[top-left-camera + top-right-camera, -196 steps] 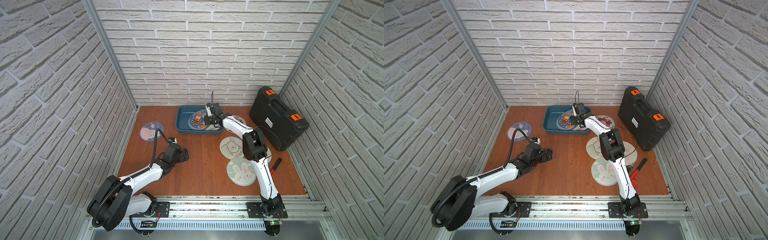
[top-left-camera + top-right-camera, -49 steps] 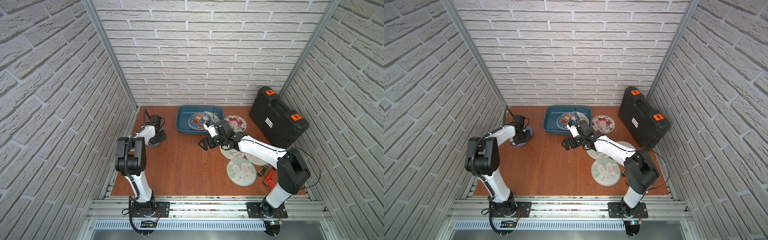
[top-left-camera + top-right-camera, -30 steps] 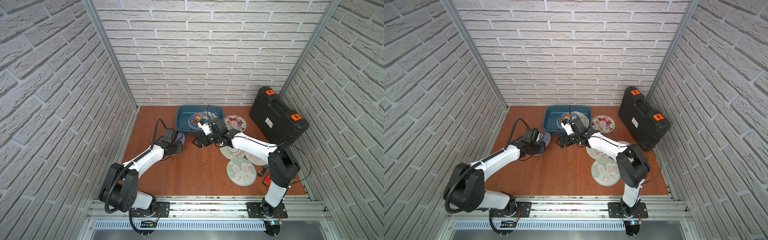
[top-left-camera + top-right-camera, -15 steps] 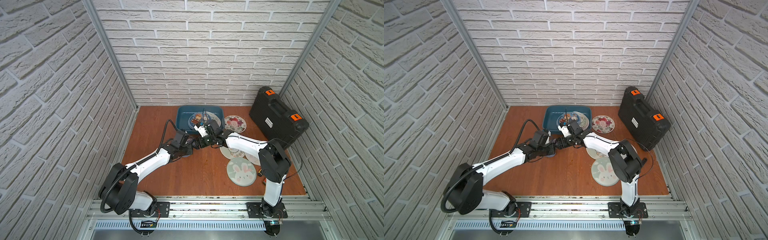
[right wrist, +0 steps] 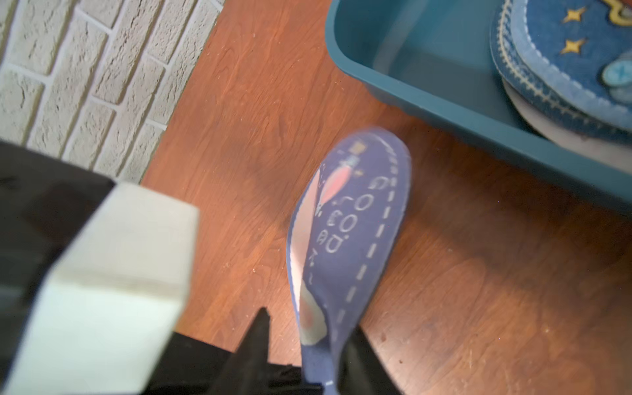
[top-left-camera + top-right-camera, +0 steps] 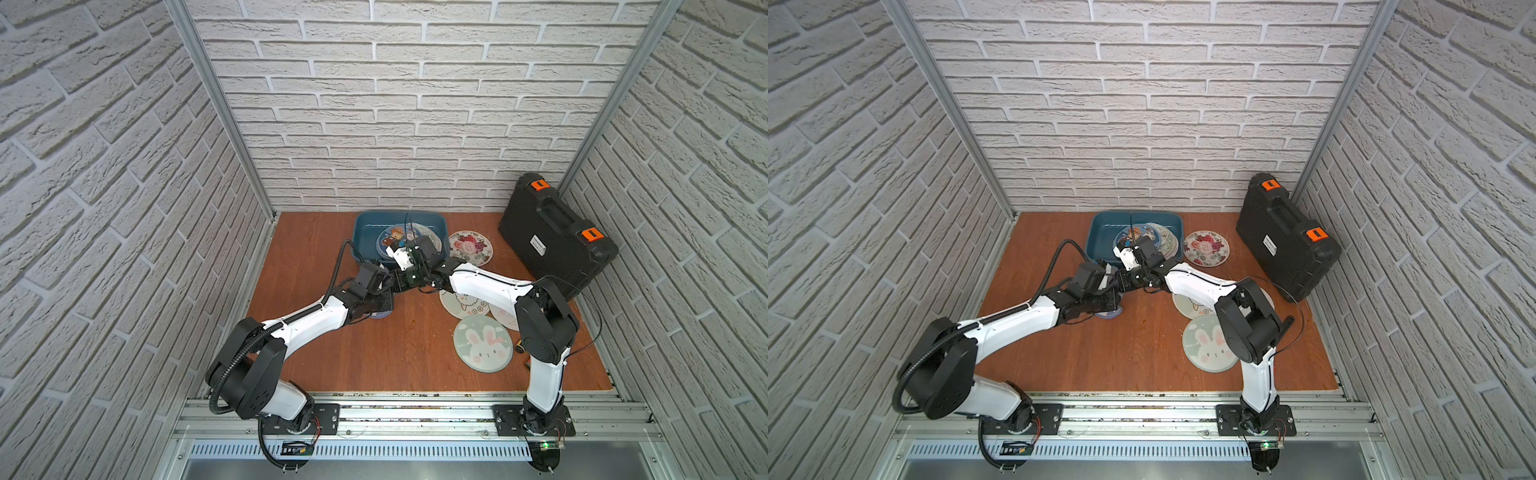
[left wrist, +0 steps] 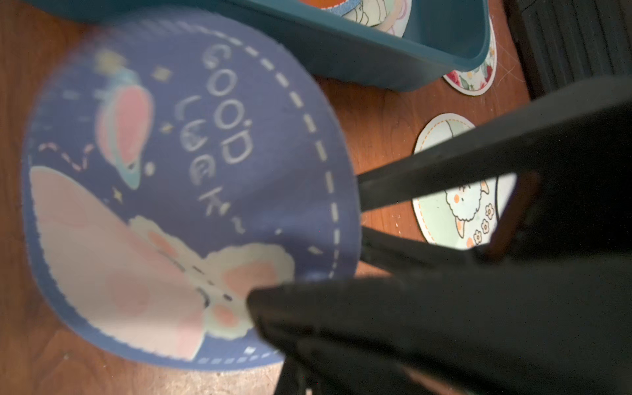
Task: Put the coasters into the storage box
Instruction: Place the coaster in the storage box.
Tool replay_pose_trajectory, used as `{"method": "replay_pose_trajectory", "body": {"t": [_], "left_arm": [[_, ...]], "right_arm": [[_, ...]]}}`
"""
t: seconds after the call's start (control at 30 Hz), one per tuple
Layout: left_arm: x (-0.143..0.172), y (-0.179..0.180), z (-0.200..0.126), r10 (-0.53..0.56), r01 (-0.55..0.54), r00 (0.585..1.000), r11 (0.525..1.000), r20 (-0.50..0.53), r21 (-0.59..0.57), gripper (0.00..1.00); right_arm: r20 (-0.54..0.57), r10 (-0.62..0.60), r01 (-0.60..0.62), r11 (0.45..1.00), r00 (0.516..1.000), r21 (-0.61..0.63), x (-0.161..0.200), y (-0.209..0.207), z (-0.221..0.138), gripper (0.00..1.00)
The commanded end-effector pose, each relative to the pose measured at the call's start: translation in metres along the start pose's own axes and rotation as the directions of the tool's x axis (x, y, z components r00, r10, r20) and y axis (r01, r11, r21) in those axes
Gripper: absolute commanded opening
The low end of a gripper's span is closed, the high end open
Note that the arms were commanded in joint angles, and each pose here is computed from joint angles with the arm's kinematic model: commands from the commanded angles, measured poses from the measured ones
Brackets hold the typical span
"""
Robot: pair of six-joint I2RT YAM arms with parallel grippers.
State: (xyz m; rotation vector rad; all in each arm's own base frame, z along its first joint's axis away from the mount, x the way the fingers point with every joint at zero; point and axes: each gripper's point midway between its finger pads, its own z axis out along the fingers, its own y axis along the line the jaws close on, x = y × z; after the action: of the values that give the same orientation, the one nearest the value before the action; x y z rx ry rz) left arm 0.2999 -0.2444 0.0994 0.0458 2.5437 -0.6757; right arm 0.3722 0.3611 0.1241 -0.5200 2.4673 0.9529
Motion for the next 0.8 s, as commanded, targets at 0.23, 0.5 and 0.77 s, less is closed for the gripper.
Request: {"method": "replay_pose_trajectory", "body": {"t": [0.23, 0.5, 0.77], "left_arm": [[-0.019, -0.021, -0.005, 0.015, -0.02, 0.997, 0.997, 0.07, 0.069, 0.0], [-0.019, -0.006, -0.01, 0.01, -0.012, 0.995, 1.0, 0.098, 0.015, 0.61], [-0.025, 0.016, -0.027, -0.004, 0.013, 0.984, 0.999, 0.177, -0.049, 0.97]], "right_arm": [[0.002, -0.03, 0.03, 0.999, 1.0, -0.028, -0.003, 0.009, 0.006, 0.06], [0.0, -0.094, 0.094, 0.994, 0.996, 0.057, -0.011, 0.003, -0.006, 0.06], [0.032, -0.158, 0.154, 0.983, 0.987, 0.102, -0.032, 0.009, -0.026, 0.06]]}}
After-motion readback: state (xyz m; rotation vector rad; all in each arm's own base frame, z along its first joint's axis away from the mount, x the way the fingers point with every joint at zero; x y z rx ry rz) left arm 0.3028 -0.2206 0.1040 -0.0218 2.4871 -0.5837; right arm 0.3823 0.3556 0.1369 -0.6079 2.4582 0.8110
